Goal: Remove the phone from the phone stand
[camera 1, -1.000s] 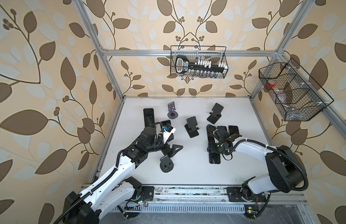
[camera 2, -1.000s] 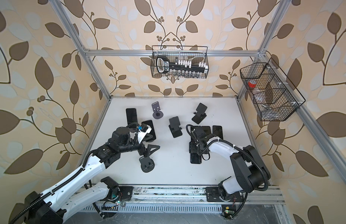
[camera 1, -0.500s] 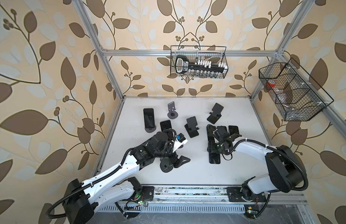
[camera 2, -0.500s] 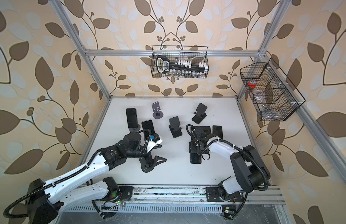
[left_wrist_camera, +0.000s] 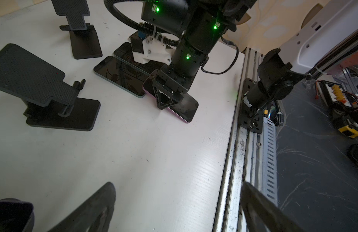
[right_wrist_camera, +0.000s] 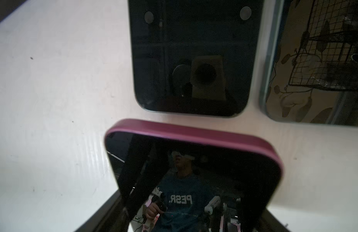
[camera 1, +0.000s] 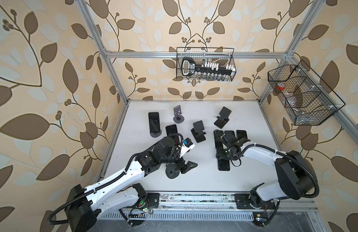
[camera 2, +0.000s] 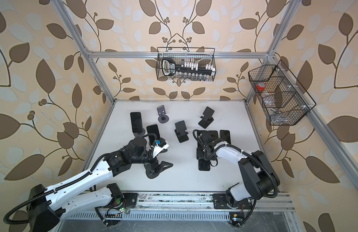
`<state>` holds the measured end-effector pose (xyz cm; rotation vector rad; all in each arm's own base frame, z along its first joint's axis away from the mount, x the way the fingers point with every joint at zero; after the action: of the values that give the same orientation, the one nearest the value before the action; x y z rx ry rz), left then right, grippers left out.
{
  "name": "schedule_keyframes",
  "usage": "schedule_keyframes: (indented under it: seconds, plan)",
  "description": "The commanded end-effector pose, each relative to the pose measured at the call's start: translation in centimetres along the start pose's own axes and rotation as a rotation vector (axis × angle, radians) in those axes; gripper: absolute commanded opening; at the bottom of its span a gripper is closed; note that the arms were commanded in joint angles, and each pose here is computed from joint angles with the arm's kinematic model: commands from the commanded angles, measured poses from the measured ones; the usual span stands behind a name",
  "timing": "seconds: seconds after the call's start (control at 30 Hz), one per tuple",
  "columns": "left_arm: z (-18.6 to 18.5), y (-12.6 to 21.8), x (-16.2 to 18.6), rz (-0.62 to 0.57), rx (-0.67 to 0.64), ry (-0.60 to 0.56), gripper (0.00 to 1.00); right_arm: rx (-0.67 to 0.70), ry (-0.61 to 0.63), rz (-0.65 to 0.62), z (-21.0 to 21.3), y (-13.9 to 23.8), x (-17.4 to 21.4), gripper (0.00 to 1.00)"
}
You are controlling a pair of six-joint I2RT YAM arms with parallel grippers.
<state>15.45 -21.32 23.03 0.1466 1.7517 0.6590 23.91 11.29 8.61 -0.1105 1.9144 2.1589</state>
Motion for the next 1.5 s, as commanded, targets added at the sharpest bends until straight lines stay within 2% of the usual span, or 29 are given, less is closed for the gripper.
schedule_keyframes:
  seconds: [0.0, 0.7, 1.47]
  plan:
    - [0.0, 0.4, -1.9, -0.069, -0.010, -0.044, 0.97, 0.092, -0.002, 0.144, -1.7, -1.4, 2.7, 0.77]
    - [0.1, 0.6, -1.8, -0.067, -0.035, -0.064, 0.98, 0.106, -0.009, 0.153, -2.0, -1.6, 2.9, 0.81]
    - [0.2, 1.8, -2.1, -0.100, -0.094, -0.091, 0.99, 0.106, -0.018, 0.090, -1.6, 0.1, 1.6, 0.92]
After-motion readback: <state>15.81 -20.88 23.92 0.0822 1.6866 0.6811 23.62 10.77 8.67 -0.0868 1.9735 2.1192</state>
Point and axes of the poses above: each gripper's point midway between its finger pads, its own y axis back along the fingers, its own z axis along the line the jaws close on, x = y × z, the point moved 7 cm from there along y, back along the fingers, and after that the axes turned 5 degrees about -y, right-handed, at the moved point
